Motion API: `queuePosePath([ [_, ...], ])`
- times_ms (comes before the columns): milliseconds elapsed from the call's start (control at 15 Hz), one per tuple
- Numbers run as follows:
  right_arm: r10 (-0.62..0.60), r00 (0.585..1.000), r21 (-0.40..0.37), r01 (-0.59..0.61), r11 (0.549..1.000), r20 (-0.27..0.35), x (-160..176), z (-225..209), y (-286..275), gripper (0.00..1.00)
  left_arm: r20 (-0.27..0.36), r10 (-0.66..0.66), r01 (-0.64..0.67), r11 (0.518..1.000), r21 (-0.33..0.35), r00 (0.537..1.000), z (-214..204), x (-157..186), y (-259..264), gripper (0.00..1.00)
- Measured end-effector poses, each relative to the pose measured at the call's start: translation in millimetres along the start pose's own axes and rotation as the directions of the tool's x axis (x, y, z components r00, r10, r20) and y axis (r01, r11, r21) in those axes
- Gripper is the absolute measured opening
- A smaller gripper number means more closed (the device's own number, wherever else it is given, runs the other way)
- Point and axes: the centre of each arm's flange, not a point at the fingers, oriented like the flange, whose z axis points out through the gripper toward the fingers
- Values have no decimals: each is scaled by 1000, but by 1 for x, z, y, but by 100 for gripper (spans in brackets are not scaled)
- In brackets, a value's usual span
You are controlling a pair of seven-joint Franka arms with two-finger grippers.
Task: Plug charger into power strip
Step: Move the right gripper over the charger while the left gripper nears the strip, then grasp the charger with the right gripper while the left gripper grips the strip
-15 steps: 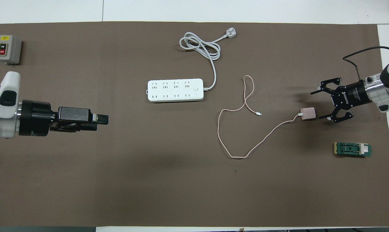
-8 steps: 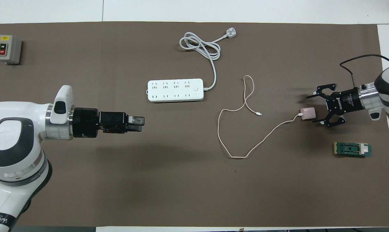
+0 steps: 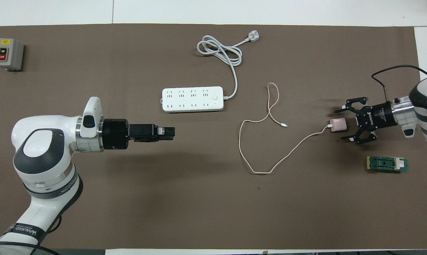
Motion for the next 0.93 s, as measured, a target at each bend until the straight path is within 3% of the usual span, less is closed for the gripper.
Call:
queuePosePath([
  [133, 7, 1000, 5, -7, 1000, -1, 2, -3, 3, 100, -7, 26, -26, 996, -87, 1000, 17, 2, -33, 100],
  [267, 15, 1000, 6, -15, 1000, 1, 5, -4, 7, 100, -14, 17, -19, 992, -126, 1000, 26, 5, -63, 100],
  [533, 37, 999, 7, -37, 999, 5, 12, -1, 15, 100, -26, 2, -7, 978, -210, 1000, 34, 12, -71, 100],
  [933, 43, 999, 13, -43, 999, -3, 15, 0, 18, 100, -70, 4, -21, 970, -241, 998, 37, 21, -60, 100],
])
